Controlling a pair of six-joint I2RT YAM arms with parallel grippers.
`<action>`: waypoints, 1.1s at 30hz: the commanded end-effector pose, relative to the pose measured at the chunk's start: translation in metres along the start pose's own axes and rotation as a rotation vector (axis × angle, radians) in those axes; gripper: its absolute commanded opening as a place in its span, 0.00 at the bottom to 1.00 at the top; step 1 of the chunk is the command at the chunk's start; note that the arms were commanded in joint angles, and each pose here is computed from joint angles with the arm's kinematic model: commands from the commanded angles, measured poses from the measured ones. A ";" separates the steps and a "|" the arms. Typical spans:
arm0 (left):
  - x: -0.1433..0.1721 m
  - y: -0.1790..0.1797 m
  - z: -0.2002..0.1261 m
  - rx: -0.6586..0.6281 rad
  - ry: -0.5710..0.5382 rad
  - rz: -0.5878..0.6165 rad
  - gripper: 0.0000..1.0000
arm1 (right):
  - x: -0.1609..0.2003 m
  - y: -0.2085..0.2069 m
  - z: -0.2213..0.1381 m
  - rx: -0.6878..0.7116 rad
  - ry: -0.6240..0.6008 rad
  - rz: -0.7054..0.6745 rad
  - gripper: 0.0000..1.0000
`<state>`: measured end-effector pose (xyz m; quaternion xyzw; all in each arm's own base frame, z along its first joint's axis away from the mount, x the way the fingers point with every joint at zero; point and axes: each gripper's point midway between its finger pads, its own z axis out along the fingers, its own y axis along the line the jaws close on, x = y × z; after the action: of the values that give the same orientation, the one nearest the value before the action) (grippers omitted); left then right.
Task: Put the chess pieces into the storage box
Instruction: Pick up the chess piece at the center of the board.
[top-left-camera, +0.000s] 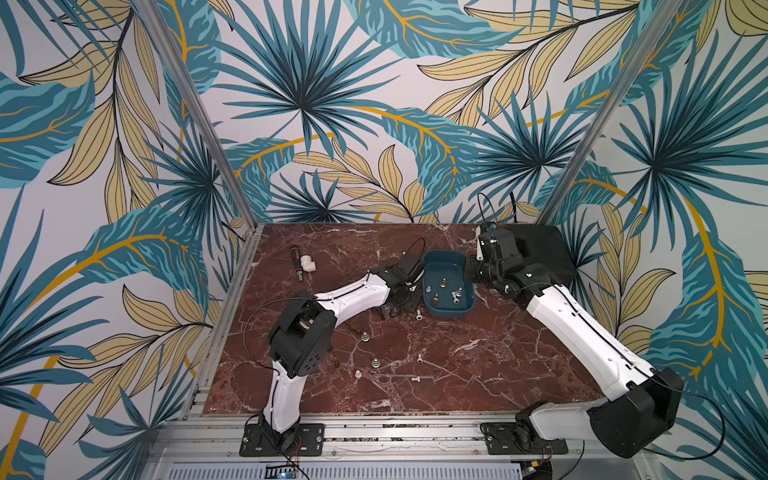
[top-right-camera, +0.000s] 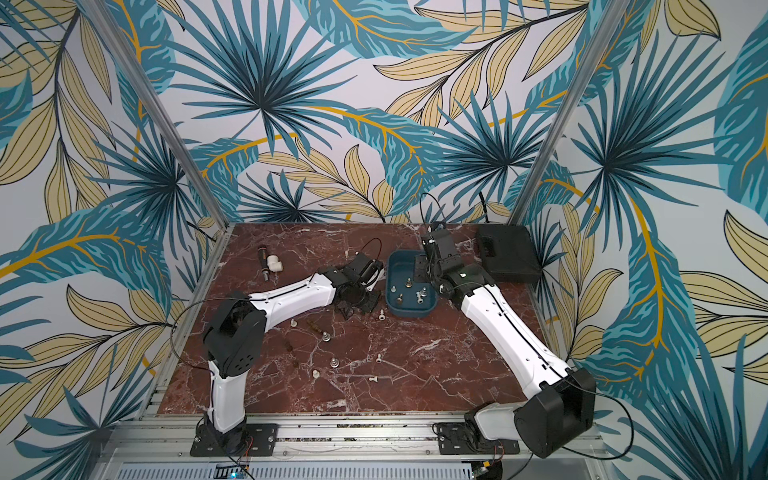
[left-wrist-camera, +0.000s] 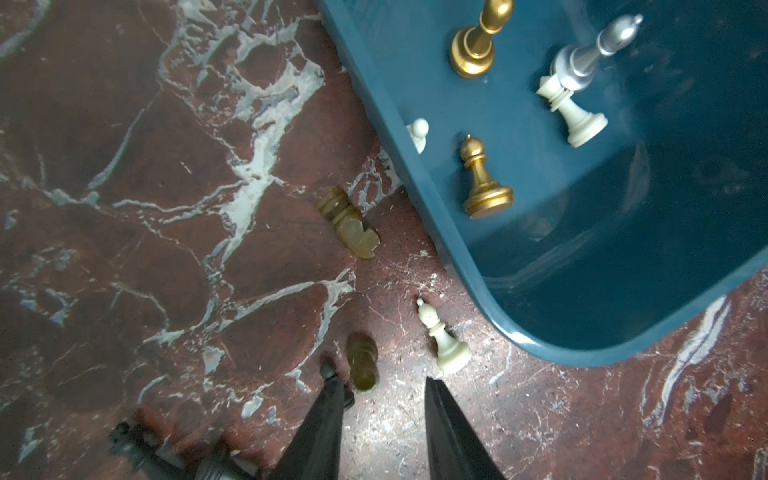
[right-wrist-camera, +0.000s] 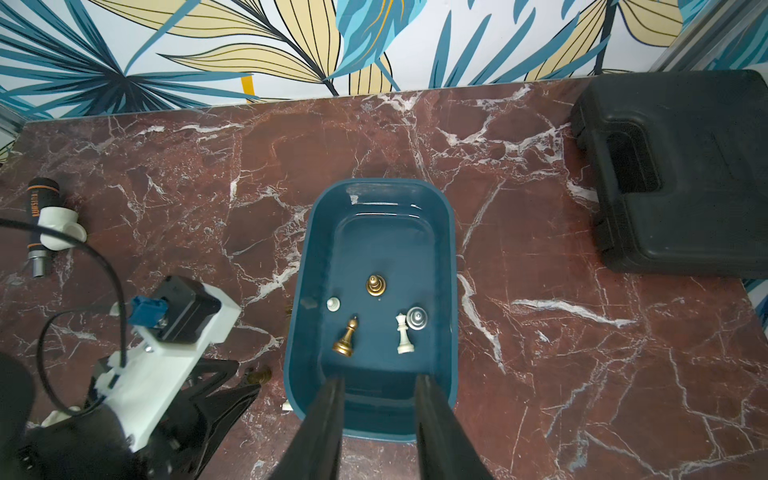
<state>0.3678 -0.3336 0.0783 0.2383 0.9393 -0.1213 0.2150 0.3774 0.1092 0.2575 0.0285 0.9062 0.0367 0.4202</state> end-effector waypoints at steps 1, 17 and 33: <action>0.000 0.004 0.005 -0.025 0.019 0.014 0.37 | 0.003 -0.006 -0.002 0.019 -0.005 -0.014 0.34; 0.010 0.008 0.024 -0.049 0.099 0.017 0.33 | 0.008 -0.011 0.003 0.046 0.004 -0.026 0.34; 0.004 0.008 0.014 -0.054 0.088 0.029 0.15 | 0.005 -0.013 0.000 0.056 -0.008 -0.041 0.34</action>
<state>0.3669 -0.3283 0.0468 0.2498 0.9500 -0.0835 0.1675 0.3763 0.1028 0.2518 0.0221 0.9078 0.0141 0.4186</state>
